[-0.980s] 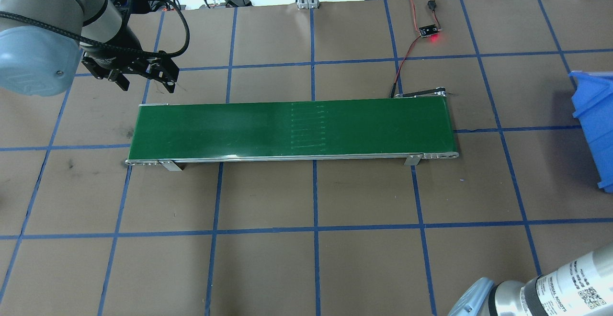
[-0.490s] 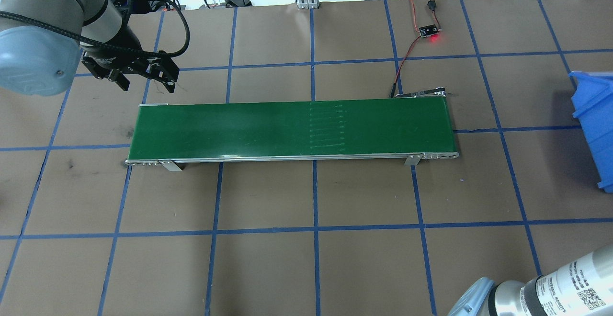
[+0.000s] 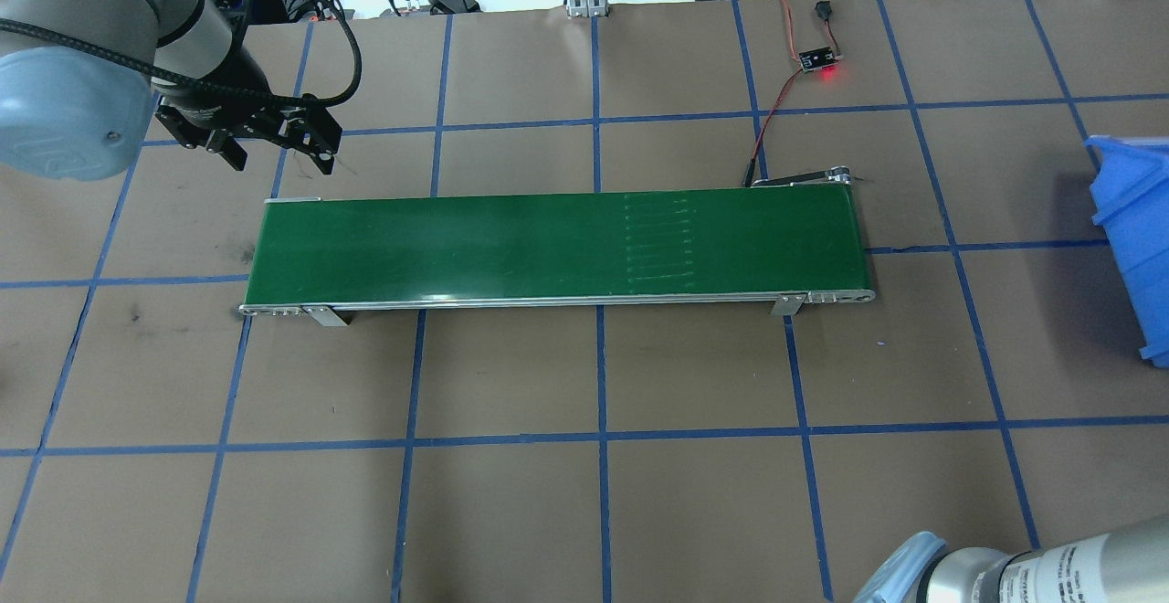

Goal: Move button from left to right

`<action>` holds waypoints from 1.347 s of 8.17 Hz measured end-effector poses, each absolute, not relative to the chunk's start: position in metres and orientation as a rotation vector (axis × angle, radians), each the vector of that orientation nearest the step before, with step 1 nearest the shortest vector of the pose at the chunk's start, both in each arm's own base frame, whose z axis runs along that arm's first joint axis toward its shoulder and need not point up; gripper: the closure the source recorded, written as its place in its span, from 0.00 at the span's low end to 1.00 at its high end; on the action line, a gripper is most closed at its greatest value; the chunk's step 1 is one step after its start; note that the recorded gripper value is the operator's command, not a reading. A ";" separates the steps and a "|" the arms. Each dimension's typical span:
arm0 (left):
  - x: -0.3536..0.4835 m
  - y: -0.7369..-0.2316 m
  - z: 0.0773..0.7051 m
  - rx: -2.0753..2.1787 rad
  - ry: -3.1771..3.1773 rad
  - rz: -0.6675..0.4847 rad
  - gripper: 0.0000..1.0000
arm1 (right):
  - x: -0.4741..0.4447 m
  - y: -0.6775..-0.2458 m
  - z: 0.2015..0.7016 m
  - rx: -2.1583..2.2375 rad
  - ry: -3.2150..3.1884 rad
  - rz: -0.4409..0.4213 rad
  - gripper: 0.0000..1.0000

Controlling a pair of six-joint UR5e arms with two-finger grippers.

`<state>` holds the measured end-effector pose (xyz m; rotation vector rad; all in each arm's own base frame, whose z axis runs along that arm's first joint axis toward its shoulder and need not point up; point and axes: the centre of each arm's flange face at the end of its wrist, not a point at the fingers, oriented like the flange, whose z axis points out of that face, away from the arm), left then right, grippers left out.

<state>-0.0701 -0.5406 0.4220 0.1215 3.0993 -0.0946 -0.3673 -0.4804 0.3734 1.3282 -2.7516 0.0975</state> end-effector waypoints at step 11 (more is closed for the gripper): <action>-0.083 -0.504 0.469 0.116 3.128 -0.201 0.00 | 0.021 -0.462 0.513 0.395 -3.082 -0.068 0.00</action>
